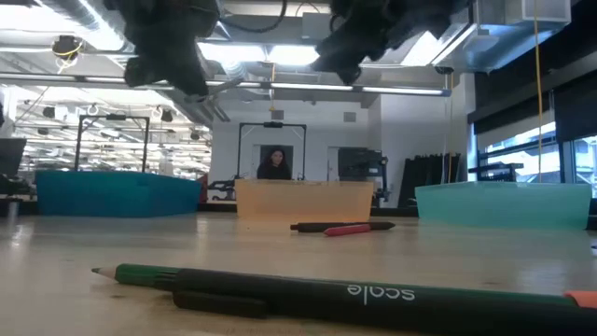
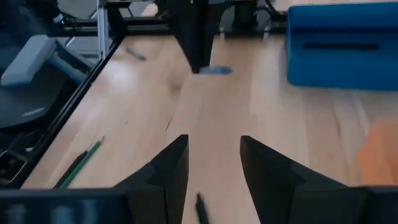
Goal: Sort crayons/erasers/pens/pencils in bins
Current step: Put the gray crayon into the blue bin
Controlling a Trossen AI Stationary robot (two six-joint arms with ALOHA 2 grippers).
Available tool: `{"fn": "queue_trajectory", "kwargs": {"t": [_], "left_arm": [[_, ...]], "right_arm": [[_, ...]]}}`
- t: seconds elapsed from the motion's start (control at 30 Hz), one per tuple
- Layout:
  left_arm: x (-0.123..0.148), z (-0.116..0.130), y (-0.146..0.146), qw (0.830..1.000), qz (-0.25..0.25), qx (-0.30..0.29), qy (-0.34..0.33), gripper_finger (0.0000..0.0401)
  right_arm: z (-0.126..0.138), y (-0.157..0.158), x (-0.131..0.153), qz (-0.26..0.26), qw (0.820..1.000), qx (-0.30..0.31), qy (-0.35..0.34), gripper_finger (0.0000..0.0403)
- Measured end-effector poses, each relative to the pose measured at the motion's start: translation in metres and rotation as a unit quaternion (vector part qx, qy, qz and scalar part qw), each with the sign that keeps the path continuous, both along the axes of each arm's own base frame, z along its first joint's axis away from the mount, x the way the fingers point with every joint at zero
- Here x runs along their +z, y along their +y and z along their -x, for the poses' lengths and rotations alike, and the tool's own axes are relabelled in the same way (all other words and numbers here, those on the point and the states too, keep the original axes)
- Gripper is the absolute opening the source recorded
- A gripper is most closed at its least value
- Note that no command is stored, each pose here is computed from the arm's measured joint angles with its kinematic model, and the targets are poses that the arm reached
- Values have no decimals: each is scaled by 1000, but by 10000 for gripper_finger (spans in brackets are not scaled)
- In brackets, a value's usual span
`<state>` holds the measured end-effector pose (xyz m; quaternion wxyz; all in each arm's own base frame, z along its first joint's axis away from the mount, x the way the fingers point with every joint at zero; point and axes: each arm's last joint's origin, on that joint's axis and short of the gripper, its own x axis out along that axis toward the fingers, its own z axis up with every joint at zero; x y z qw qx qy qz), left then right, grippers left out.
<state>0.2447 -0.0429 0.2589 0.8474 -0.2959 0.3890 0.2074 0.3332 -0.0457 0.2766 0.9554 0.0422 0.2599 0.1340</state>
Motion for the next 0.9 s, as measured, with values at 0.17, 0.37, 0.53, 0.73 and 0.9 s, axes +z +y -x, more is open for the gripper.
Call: {"fn": "queue_trajectory", "kwargs": {"t": [0.17, 0.37, 0.53, 0.73, 0.9], "left_arm": [[3, -4, 4, 1000, -15, -15, -18, 0], [5, -7, 4, 998, -35, -32, -32, 0], [6, -7, 5, 998, -46, -33, -35, 0], [6, -7, 5, 997, -52, -32, -36, 0], [6, -8, 6, 997, -59, -27, -37, 0]], "right_arm": [[-22, -2, -17, -27, 999, 31, -33, 151], [-43, -4, -37, -28, 996, 49, -68, 151], [-52, -6, -48, -23, 995, 49, -87, 151], [-60, -8, -60, -22, 994, 49, -94, 152], [-65, -8, -62, -18, 991, 50, -119, 152]]}}
